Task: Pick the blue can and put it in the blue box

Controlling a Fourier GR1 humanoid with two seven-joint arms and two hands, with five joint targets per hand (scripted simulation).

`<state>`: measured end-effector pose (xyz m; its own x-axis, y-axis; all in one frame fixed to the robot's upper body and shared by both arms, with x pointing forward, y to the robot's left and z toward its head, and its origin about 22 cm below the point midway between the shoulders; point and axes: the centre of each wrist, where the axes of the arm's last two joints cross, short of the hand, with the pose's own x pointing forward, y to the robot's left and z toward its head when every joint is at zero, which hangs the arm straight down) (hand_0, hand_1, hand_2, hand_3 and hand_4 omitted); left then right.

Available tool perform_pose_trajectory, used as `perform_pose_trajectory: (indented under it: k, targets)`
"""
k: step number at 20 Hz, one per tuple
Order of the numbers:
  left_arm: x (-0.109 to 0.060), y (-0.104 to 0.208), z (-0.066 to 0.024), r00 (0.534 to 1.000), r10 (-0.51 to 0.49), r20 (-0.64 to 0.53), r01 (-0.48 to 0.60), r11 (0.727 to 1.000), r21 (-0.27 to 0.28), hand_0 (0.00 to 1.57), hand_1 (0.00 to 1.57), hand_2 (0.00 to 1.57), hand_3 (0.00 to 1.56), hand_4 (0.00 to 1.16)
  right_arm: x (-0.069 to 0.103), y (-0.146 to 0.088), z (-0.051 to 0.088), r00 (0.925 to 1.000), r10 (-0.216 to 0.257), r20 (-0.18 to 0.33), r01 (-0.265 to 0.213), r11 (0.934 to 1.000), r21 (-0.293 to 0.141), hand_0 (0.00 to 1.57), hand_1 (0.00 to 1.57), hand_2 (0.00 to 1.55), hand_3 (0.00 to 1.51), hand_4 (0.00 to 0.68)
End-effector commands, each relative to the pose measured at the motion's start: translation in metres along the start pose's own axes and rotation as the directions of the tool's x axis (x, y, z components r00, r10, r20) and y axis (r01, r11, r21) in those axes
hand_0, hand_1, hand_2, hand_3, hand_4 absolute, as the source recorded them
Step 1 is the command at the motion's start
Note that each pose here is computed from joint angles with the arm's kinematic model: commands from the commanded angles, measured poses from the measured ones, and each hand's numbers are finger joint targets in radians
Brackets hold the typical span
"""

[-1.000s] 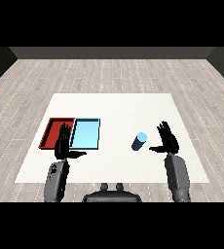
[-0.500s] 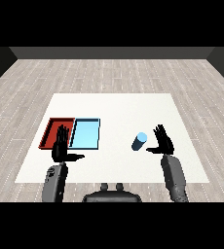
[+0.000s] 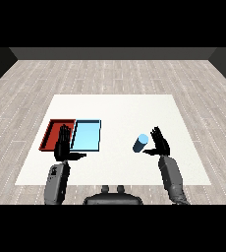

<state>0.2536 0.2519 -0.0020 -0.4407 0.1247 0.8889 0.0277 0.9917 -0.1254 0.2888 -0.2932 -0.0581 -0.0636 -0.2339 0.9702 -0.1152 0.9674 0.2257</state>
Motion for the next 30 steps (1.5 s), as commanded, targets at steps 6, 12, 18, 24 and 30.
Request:
perform_pose_trajectory:
  k: [6,12,18,24,30]
  targets:
    - [0.012,-0.008,0.0066,1.0,-0.008,0.005,0.008,1.0,0.007,0.0,0.0,0.0,0.0,0.0,-0.008,0.021,-0.003,0.9991,-0.034,-0.024,0.035,0.9994,0.009,0.0,0.0,0.0,0.0,0.0]
    - [0.015,0.006,-0.0016,1.0,-0.006,0.02,0.006,1.0,0.018,0.0,0.0,0.0,0.0,0.0,-0.012,0.031,-0.019,0.9998,-0.014,-0.016,0.014,0.9996,0.024,0.0,0.0,0.0,0.0,0.0]
    - [0.012,0.016,0.0227,1.0,0.008,0.005,-0.008,1.0,0.011,0.0,0.0,0.0,0.0,0.0,-0.014,0.033,-0.026,0.9989,-0.038,-0.026,0.039,0.9976,0.057,0.0,0.0,0.0,0.0,0.0]
    - [0.022,0.006,0.0109,1.0,-0.013,-0.002,0.013,1.0,0.012,0.0,0.0,0.0,0.0,0.0,-0.014,0.035,-0.028,0.9994,-0.019,-0.028,0.02,0.9989,0.042,0.0,0.0,0.0,0.0,0.0]
    - [0.014,0.005,0.0153,0.999,-0.031,0.017,0.031,0.999,0.008,0.0,0.0,0.0,0.0,0.0,-0.029,0.05,-0.034,0.9986,-0.011,-0.053,0.016,0.9968,0.078,0.0,0.0,0.0,0.0,0.0]
